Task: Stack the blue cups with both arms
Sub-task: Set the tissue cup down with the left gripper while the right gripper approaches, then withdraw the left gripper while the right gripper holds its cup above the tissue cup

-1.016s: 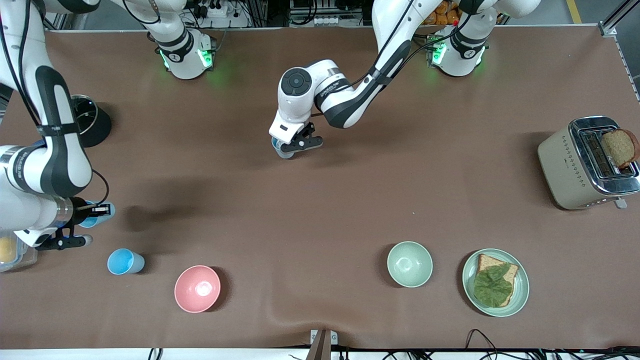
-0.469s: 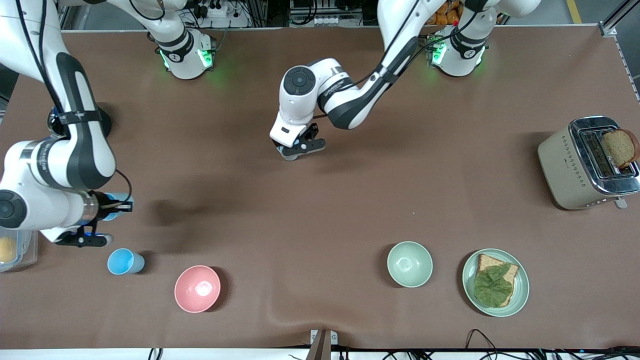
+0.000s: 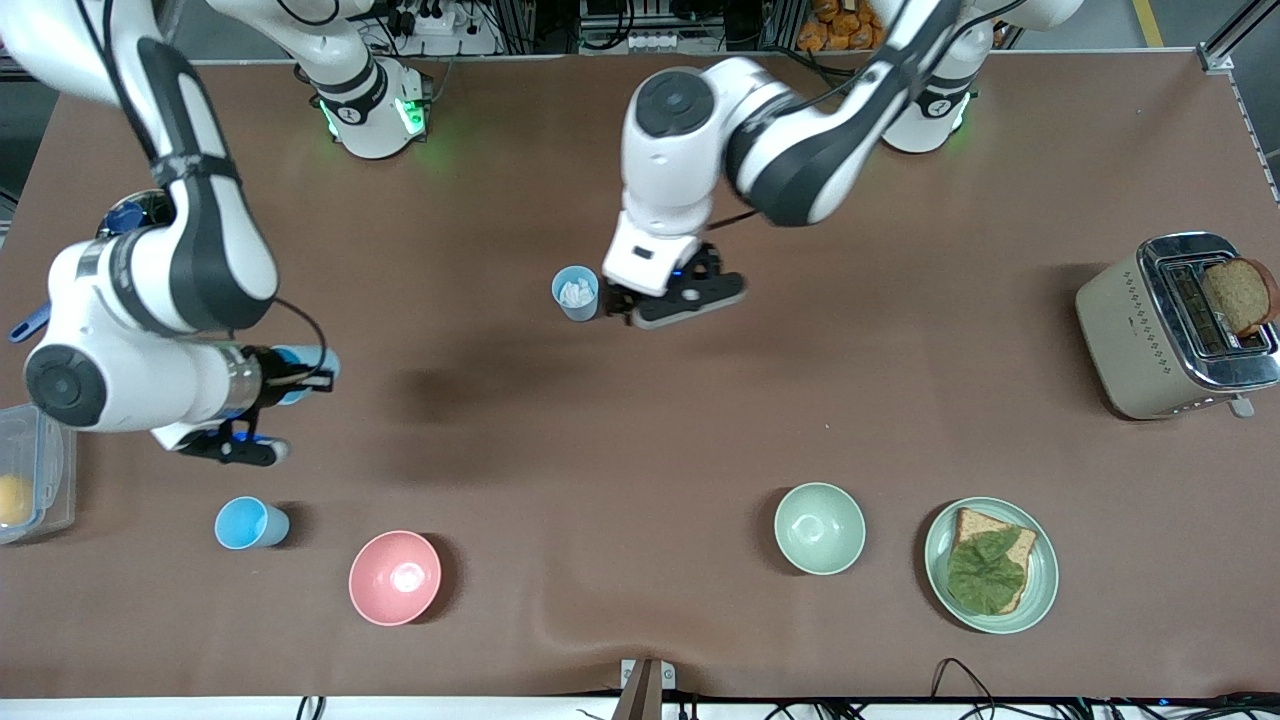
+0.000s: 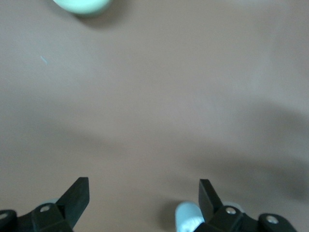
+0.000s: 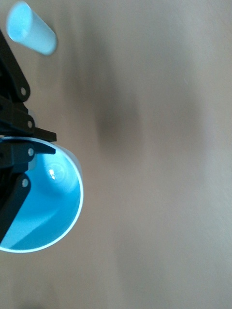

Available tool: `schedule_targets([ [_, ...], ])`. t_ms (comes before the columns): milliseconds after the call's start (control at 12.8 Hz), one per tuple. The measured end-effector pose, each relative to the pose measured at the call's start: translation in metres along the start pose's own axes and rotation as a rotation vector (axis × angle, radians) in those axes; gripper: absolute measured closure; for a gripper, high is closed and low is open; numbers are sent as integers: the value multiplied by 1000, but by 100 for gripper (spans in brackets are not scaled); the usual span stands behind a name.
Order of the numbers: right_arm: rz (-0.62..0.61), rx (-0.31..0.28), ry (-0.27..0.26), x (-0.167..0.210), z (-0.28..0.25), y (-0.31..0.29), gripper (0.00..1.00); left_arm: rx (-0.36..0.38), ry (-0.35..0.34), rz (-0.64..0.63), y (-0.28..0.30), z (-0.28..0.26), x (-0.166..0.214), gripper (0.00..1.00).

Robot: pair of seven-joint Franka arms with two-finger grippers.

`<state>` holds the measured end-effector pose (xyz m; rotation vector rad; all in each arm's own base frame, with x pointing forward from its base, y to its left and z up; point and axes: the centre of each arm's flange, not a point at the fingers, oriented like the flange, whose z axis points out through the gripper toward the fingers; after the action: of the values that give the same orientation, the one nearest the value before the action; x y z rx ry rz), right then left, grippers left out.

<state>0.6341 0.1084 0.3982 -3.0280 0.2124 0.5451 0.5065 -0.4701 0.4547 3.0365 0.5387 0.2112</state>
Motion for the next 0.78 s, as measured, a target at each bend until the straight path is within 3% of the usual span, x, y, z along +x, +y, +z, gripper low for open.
schedule_targets([
  [391,36,-58,42,-104,11,-189,96,-33,91,28,-64,-89,72,0],
  [547,53,-72,69,-144,34,-246,96,6,103,64,-107,-119,105,0],
  [781,51,-39,141,-175,98,-284,96,70,94,96,-171,-144,147,0],
])
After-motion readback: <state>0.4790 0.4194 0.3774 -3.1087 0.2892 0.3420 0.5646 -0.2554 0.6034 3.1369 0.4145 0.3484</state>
